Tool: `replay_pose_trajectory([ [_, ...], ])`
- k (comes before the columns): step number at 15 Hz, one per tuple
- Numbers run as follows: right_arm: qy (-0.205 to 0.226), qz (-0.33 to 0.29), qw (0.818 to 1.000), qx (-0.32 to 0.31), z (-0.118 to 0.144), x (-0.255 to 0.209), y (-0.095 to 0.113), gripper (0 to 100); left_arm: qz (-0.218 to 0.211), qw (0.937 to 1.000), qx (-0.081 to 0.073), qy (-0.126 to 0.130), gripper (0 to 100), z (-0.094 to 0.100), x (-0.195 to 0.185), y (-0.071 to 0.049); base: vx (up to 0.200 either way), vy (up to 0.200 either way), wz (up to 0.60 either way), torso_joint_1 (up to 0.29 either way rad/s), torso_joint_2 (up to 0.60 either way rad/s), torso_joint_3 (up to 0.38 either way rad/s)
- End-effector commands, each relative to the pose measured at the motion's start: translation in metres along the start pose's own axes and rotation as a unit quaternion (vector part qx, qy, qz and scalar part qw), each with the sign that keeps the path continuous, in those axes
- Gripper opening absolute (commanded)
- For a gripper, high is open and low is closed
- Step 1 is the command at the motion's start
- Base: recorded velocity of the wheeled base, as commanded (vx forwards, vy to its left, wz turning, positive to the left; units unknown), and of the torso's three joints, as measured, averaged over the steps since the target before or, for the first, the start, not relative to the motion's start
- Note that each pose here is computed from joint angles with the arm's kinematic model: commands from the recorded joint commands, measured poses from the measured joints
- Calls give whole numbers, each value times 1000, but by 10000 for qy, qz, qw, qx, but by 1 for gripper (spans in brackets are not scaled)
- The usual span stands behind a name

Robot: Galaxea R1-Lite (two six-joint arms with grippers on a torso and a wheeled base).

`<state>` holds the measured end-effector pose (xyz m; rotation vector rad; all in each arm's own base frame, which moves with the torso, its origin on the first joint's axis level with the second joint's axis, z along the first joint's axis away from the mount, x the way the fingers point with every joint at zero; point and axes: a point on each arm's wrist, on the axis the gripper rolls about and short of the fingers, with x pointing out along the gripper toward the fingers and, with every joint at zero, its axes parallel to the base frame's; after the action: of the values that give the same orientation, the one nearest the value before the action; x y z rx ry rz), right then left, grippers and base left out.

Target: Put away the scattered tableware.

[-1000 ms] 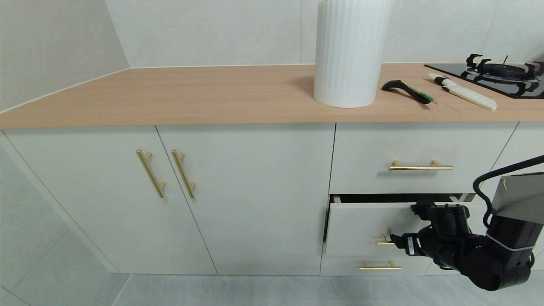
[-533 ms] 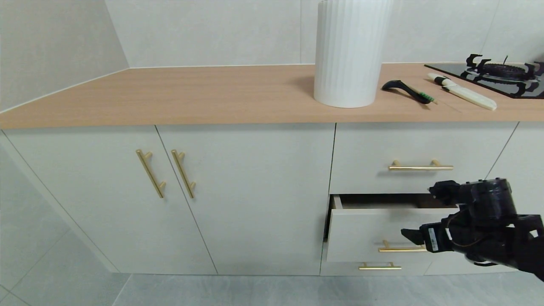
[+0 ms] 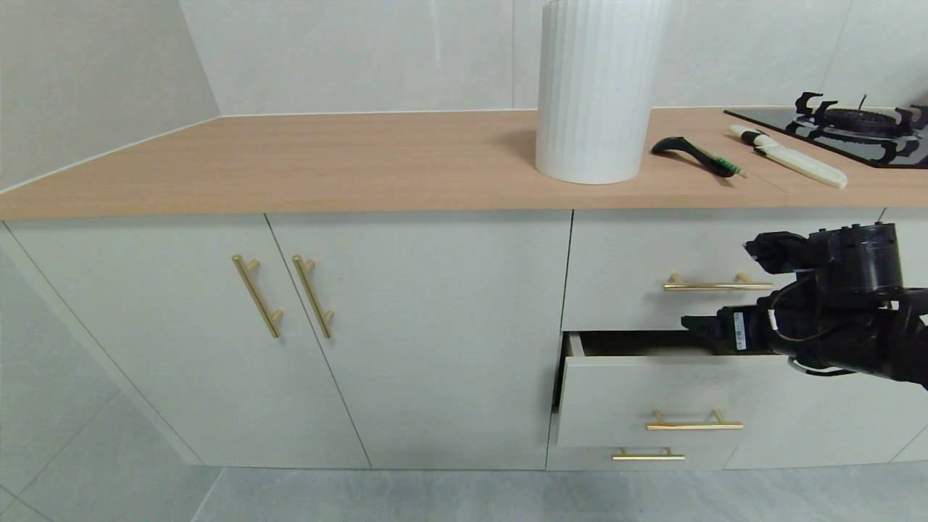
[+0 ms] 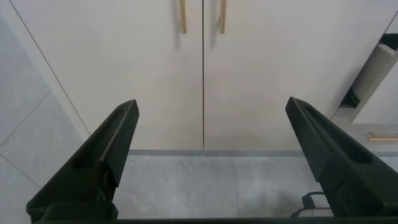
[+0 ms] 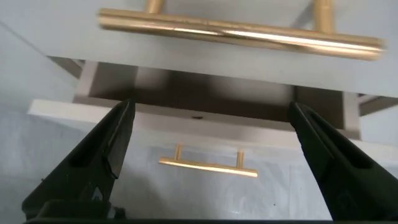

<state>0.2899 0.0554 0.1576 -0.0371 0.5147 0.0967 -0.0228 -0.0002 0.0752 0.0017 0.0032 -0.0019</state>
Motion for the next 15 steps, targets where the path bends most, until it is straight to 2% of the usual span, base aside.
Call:
replay_pose_trajectory([
  [1, 347, -17, 9994, -43, -12, 29, 2, 100, 2, 10000, -1, -1, 100, 0, 0, 0, 0, 0, 0, 0, 0, 0],
  [4, 597, -57, 9982, -59, -23, 52, 3, 100, 2, 10000, -1, 7, 100, 0, 0, 0, 0, 0, 0, 0, 0, 0],
  [7, 604, -52, 9981, -57, -32, 66, 5, 100, 2, 10000, -1, -1, 100, 0, 0, 0, 0, 0, 0, 0, 0, 0],
  [11, 757, -51, 9971, -75, -40, 74, 6, 100, 2, 10000, -1, 7, 100, 0, 0, 0, 0, 0, 0, 0, 0, 0],
  [15, 734, -57, 9973, -61, -39, 70, 5, 100, 2, 10000, -1, 7, 100, 0, 0, 0, 0, 0, 0, 0, 0, 0],
])
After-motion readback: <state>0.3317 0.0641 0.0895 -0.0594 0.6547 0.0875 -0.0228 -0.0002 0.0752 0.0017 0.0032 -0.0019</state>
